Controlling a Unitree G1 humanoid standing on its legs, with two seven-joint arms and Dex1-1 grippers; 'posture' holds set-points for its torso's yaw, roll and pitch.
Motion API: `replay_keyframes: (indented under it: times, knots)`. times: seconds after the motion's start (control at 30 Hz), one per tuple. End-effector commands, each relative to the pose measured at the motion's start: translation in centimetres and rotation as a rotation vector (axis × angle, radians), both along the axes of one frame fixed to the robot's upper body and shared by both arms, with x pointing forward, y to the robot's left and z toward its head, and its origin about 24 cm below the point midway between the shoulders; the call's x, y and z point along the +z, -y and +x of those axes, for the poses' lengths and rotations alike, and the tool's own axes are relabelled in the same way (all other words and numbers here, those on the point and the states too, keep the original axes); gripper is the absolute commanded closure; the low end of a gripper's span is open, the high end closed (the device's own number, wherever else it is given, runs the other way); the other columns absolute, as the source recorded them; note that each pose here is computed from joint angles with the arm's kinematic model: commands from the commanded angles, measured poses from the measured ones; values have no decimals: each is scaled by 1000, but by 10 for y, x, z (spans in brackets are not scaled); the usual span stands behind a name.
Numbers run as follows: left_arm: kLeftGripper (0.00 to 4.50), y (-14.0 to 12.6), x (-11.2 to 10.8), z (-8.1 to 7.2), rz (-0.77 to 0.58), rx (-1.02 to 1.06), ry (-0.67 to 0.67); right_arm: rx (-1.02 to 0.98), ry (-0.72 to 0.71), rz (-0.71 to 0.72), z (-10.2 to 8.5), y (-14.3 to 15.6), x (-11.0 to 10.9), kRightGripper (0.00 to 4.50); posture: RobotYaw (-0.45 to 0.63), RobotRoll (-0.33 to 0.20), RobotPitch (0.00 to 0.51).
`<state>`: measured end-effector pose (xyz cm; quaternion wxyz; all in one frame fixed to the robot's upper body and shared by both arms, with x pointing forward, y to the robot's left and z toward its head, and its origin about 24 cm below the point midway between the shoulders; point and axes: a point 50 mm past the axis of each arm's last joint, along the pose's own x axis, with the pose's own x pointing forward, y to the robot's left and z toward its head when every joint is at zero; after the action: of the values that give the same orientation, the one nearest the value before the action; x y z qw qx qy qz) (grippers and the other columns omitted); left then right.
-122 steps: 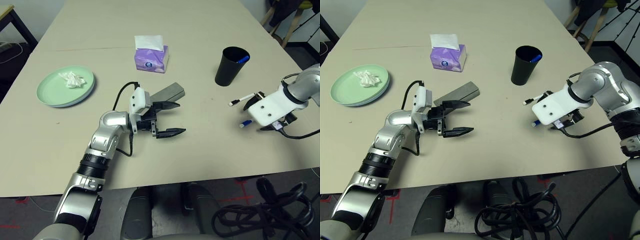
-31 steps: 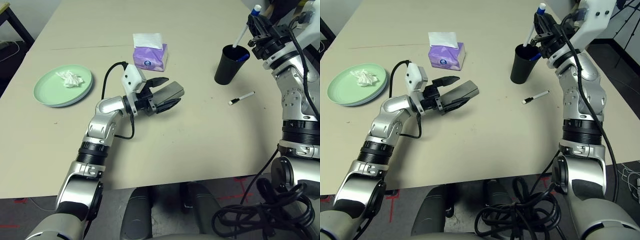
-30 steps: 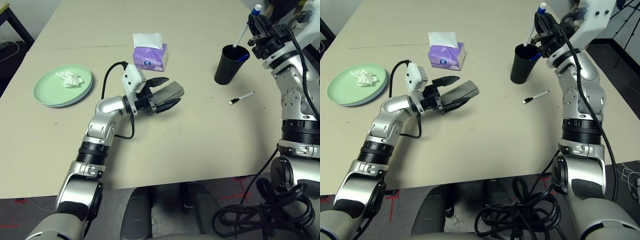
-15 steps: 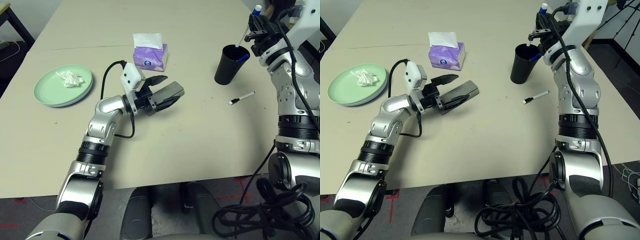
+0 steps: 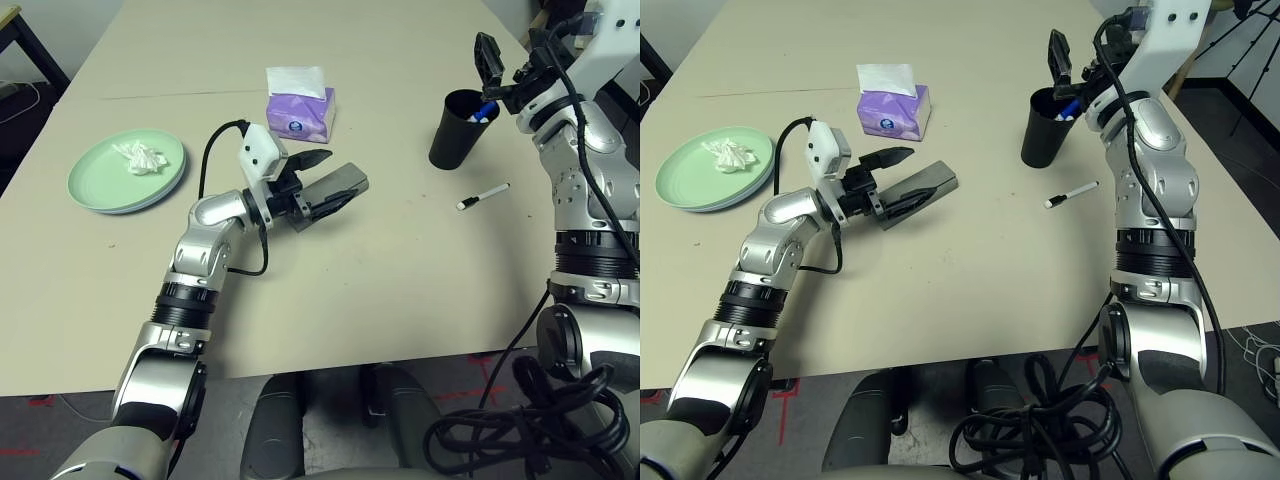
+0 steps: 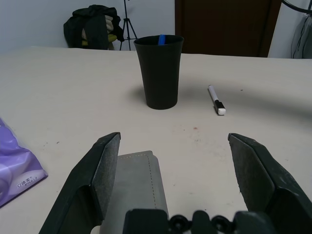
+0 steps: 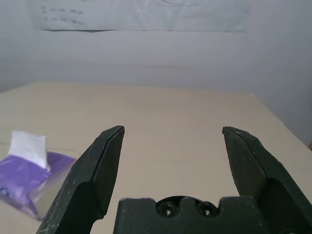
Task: Organize and tidy the items on the table.
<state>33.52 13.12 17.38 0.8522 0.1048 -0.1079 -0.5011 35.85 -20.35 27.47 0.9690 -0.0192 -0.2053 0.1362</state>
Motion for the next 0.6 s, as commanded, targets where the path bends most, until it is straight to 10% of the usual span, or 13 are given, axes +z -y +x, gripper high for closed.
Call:
replay_keyframes:
  times: [0.03,0.6]
  knots:
    - [0,0,-3,-1,7,-6,-11,153,-62,-98,0,-4,-13,52,47,0,167]
    - [0,-2,-10,-11,8,6,-19,724,-439,-1262,-14,35,-69,52,85,0,217]
